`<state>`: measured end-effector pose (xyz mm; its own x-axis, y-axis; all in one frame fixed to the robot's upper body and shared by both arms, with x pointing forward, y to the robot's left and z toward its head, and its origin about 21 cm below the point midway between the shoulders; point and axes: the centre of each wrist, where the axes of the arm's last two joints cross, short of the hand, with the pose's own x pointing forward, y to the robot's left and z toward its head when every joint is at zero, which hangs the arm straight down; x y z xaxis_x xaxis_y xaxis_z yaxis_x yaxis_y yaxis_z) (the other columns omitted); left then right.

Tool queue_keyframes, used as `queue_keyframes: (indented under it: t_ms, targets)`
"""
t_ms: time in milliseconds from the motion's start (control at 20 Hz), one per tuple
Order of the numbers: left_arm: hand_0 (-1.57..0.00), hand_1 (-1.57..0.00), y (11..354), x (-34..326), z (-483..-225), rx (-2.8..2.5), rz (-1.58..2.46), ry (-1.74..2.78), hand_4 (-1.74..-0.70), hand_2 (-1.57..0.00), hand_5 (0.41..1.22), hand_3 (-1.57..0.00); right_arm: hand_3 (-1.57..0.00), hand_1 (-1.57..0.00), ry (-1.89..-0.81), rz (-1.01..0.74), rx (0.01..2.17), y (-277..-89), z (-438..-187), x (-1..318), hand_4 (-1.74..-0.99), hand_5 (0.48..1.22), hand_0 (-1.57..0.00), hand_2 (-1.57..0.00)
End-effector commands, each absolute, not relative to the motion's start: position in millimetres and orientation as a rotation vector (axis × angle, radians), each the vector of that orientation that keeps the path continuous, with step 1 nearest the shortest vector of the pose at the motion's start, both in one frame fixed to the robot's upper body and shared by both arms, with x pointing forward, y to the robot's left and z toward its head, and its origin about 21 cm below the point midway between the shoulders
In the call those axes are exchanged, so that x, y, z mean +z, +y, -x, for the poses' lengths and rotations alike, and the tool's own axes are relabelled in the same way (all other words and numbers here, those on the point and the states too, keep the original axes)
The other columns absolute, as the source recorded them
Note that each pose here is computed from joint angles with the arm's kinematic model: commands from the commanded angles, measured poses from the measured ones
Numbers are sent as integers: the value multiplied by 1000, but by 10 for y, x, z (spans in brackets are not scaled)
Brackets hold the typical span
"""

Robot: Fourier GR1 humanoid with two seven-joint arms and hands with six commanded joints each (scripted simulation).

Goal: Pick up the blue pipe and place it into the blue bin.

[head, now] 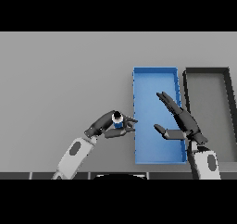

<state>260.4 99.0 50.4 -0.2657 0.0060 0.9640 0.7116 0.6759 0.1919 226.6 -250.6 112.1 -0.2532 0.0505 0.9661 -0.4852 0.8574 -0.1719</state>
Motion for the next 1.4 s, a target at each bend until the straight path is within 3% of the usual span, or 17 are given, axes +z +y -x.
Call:
queue_keyframes:
  t_ms: [0,400,650,1050,1150,1250,1350]
  targets:
    - [-1571,-1571,975,498,-2581,-754,590,-1728,-1467,-1571,1221,-1571,0,-11,-1752,-367,572,-2453,-2295,1234,-1247,568,1,-106]
    - [-1571,-1571,999,516,-2618,-769,563,-1722,-1467,-1571,1221,-1571,1,-1,-1739,-477,921,-1918,-2453,1704,-1302,559,1,-42]
    - [-1571,-1571,998,494,-2654,-770,590,-1729,-1464,-1571,1221,-1571,1,0,-1692,-568,1036,-1646,-2581,1767,-1253,554,1,-48]
    - [-1571,-1571,1019,520,-2625,-783,586,-1709,-1467,-1571,1221,-1571,-7,-55,-1639,-572,1173,-1214,-2815,1911,-1192,507,-34,-110]
    - [-1571,-1571,1020,532,-2677,-791,544,-1684,-1462,-1571,1221,-1571,-128,-218,-1614,-567,1212,-1182,-2847,1893,-1233,487,-168,-261]
    - [-1571,-1571,1080,489,-2664,-789,562,-1651,-1560,-1571,1221,-1571,-401,-530,-1627,-596,1224,-1089,-2877,1912,-1331,489,-507,-538]
    - [-1571,-1571,1017,489,-2639,-797,552,-1649,-1622,-1571,1221,-1571,-762,-877,-1633,-626,1223,-1040,-2858,1885,-1467,518,-876,-910]
